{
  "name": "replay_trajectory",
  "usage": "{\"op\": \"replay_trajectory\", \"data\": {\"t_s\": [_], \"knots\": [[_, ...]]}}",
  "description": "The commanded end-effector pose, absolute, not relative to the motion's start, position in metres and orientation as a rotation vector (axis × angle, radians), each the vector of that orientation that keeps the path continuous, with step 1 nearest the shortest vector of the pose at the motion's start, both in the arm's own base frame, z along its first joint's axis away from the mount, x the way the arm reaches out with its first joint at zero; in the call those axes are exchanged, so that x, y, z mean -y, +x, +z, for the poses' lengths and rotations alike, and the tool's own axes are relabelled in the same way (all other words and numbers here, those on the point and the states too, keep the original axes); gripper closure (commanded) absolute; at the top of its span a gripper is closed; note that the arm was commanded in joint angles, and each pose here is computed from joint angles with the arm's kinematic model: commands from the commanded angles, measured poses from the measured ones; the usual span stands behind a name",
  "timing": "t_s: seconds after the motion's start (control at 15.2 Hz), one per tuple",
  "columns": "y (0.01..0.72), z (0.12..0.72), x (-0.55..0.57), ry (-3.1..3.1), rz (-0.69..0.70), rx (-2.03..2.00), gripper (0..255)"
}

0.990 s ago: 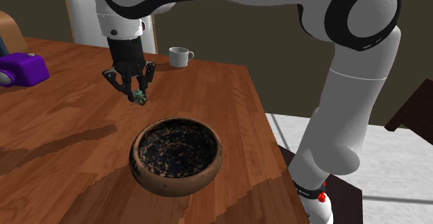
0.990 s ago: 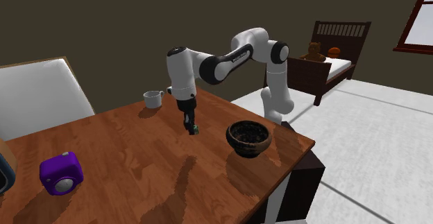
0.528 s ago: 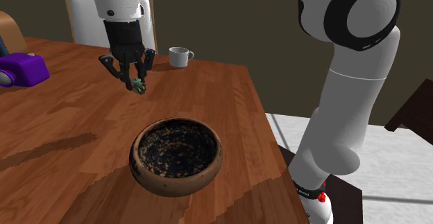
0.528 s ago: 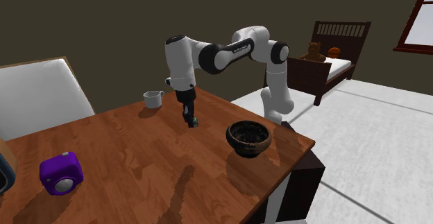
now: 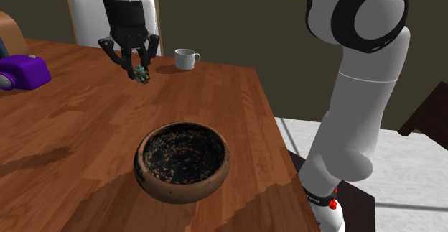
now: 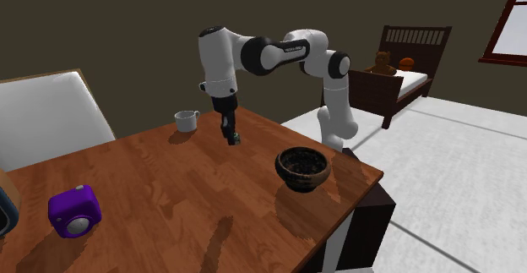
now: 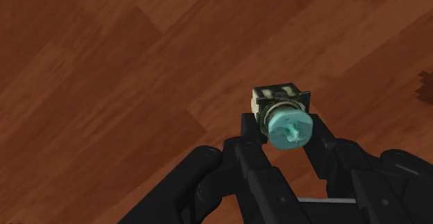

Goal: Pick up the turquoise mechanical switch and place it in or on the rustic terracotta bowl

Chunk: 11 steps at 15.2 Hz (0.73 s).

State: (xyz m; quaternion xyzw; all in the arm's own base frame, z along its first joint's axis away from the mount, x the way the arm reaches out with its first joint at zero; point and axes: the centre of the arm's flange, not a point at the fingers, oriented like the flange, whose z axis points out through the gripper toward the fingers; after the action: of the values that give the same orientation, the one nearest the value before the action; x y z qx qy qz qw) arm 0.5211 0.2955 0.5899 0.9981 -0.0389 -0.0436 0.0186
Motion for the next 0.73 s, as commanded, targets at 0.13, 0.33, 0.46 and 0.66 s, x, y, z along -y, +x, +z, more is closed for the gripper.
{"op": "replay_trajectory", "data": {"t_s": [0.13, 0.33, 0.46, 0.66], "knots": [[0.521, 0.61, -0.296, 3.099, -0.136, 0.121, 255], [0.52, 0.622, -0.296, 3.099, -0.136, 0.121, 255], [0.495, 0.622, -0.302, 3.099, -0.136, 0.121, 255], [0.457, 0.623, -0.312, 3.099, -0.136, 0.121, 255]]}}
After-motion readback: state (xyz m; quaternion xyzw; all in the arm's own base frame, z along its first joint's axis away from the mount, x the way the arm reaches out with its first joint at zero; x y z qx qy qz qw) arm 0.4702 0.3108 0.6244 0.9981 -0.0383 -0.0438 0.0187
